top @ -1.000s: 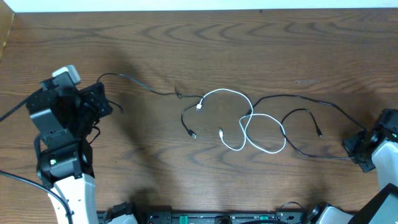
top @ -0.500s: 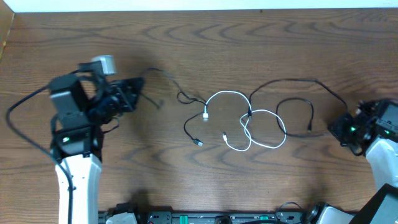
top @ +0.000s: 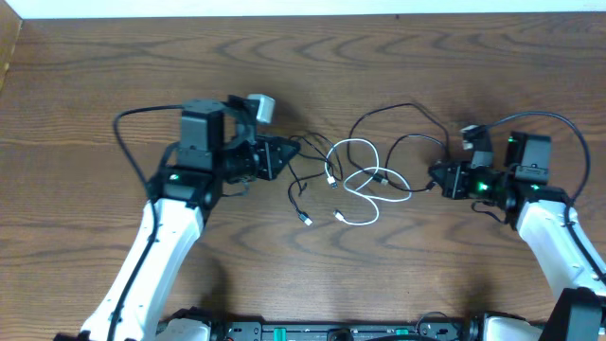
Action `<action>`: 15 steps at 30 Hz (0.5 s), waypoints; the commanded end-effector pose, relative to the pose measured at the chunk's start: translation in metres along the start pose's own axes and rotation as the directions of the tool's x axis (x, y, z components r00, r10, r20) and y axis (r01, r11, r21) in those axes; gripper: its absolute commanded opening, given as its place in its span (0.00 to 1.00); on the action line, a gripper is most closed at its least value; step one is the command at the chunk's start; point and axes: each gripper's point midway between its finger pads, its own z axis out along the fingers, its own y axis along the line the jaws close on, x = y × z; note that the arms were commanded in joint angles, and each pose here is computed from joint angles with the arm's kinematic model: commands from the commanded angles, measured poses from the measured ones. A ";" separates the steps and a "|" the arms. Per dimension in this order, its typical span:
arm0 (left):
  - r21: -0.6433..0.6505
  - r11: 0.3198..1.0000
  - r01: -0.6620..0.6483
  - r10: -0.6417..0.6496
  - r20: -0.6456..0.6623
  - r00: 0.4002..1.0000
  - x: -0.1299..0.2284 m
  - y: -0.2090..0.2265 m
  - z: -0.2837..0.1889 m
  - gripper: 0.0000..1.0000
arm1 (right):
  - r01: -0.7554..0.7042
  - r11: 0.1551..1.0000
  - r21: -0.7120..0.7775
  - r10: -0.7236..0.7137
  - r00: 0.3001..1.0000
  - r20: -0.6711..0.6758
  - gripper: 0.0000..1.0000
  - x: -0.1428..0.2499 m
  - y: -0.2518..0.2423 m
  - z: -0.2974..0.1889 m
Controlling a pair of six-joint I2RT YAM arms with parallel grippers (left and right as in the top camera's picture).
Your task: Untangle cables
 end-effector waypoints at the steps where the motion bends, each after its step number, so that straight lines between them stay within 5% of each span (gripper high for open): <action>1: 0.000 1.000 -0.024 0.024 -0.061 0.998 0.013 -0.003 0.020 0.08 | 0.090 0.994 -0.065 -0.091 0.996 -0.006 0.01 0.000 0.020 0.006; 3: 0.004 1.000 -0.023 0.023 -0.109 0.994 0.024 -0.004 0.034 0.09 | 0.121 0.988 -0.100 -0.121 0.993 0.002 0.01 -0.001 0.031 0.009; 8: -0.006 1.000 -0.017 0.016 -0.195 0.981 0.048 -0.002 0.057 0.44 | 0.179 0.953 -0.245 -0.167 0.984 0.069 0.01 -0.015 0.062 0.006; 15: 0.008 1.000 -0.018 0.019 -0.277 0.961 0.071 -0.006 0.076 0.46 | 0.212 0.919 -0.333 -0.126 0.957 0.261 0.01 -0.071 0.097 -0.019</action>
